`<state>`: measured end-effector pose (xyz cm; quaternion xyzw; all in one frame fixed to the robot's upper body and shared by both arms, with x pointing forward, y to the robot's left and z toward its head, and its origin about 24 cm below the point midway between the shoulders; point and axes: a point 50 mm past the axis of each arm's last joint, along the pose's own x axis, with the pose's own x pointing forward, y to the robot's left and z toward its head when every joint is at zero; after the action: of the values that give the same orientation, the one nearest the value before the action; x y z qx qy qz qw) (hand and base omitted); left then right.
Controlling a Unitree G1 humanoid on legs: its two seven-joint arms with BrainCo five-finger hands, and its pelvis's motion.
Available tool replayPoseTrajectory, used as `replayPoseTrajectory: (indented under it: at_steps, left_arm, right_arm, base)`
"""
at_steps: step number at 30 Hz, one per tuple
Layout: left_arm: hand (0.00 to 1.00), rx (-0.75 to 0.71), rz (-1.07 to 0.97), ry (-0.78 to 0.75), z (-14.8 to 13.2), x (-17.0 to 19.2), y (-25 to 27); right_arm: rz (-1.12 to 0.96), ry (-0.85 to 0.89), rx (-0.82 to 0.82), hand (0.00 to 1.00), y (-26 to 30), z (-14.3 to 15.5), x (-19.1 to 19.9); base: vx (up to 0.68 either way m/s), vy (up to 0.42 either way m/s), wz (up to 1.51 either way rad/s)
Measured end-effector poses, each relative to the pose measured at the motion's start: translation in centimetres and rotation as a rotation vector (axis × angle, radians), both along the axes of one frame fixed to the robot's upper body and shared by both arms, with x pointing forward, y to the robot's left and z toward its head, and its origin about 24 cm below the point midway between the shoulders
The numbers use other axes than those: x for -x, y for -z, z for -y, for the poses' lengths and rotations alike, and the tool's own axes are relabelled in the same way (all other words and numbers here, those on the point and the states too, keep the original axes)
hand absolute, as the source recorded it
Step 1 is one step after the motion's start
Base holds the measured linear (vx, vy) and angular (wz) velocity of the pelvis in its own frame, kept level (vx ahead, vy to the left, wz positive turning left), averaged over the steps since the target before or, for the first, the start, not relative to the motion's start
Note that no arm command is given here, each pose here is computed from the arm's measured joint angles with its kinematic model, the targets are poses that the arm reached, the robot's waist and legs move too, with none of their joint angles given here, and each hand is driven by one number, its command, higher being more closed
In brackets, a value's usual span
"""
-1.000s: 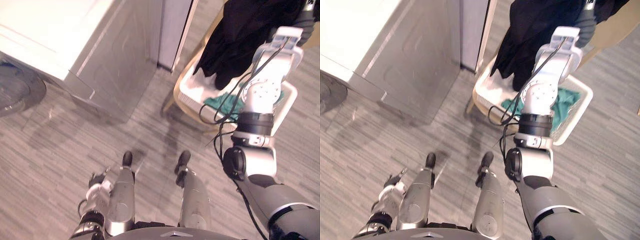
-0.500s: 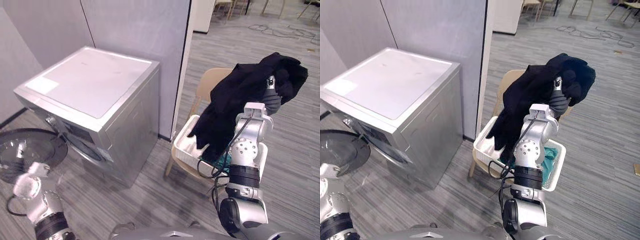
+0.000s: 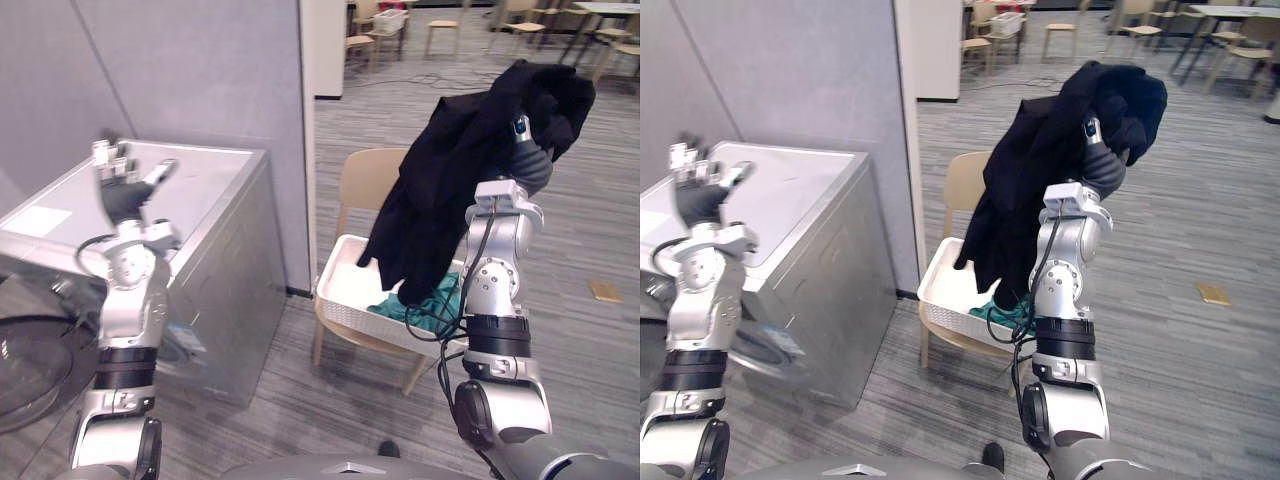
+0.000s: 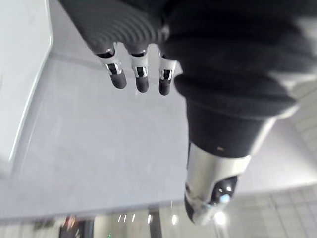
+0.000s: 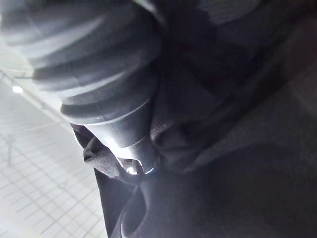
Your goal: Pick up the laundry basket with both hands and put the clothes into the washing machine.
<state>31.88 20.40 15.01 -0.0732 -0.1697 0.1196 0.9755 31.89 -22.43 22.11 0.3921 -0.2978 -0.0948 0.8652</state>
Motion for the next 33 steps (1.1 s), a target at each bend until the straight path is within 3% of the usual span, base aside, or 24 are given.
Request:
replayPoseTrajectory:
  at_steps: [2, 8, 26, 33]
  left_arm:
    - [0.0, -0.05, -0.095, 0.116, 2.5, -1.4, 1.5]
    - [0.0, -0.155, -0.326, 0.27, 6.2, -3.3, 5.3]
    - [0.0, -0.209, -0.219, 0.642, 19.3, -4.2, -0.4]
    - [0.0, -0.258, -0.278, 0.726, 23.1, -3.4, 0.7]
  right_arm:
    - [0.02, -0.002, 0.042, 1.0, -1.1, 0.0, -0.1]
    - [0.043, -0.065, 0.07, 1.0, -2.1, -1.4, -0.5]
    - [-0.005, -0.203, 0.027, 1.0, -0.7, -5.1, -1.2]
    - [-0.018, -0.262, 0.022, 1.0, -0.2, -6.8, -1.3]
  base:
    - [-0.01, -0.025, -0.17]
    - [0.0, -0.022, -0.12]
    - [0.0, 0.0, -0.04]
    - [0.0, 0.0, 0.0]
